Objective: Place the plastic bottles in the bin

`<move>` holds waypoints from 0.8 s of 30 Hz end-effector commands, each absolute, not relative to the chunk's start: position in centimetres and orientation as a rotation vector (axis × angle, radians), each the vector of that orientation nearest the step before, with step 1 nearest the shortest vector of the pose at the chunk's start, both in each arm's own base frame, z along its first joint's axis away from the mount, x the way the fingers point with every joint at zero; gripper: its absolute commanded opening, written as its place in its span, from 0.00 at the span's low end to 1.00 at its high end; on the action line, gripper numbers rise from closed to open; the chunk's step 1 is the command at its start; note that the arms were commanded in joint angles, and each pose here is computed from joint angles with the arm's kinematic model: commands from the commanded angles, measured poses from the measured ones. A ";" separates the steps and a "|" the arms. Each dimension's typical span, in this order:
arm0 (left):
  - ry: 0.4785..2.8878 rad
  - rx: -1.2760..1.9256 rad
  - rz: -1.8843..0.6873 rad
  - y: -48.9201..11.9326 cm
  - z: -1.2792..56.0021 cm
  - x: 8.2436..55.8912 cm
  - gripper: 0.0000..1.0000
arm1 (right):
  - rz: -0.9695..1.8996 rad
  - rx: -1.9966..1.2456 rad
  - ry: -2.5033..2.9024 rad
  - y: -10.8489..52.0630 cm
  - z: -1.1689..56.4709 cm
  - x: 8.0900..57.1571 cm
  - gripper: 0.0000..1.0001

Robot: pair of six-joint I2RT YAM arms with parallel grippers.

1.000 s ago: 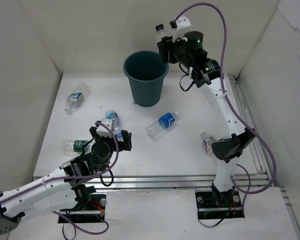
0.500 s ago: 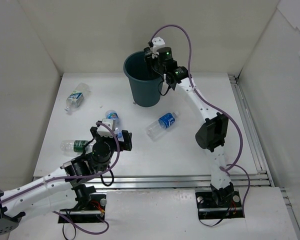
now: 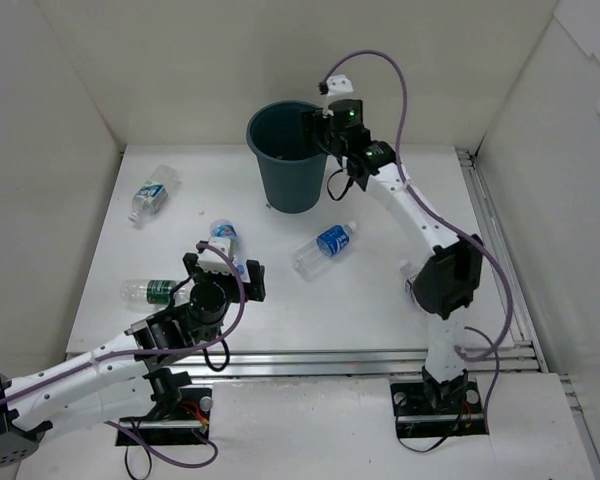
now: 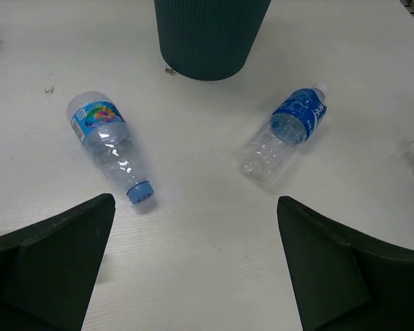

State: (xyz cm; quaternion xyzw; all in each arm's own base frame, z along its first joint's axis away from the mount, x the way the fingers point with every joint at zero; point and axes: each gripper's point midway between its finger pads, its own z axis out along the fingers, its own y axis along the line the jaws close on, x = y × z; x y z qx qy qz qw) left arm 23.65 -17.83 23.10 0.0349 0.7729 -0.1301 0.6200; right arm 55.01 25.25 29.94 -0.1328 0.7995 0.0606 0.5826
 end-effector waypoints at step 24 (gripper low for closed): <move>1.705 0.049 -0.423 -18.8 26.0 23.9 1.00 | -0.026 0.337 2.278 2.1 14.2 26.5 0.94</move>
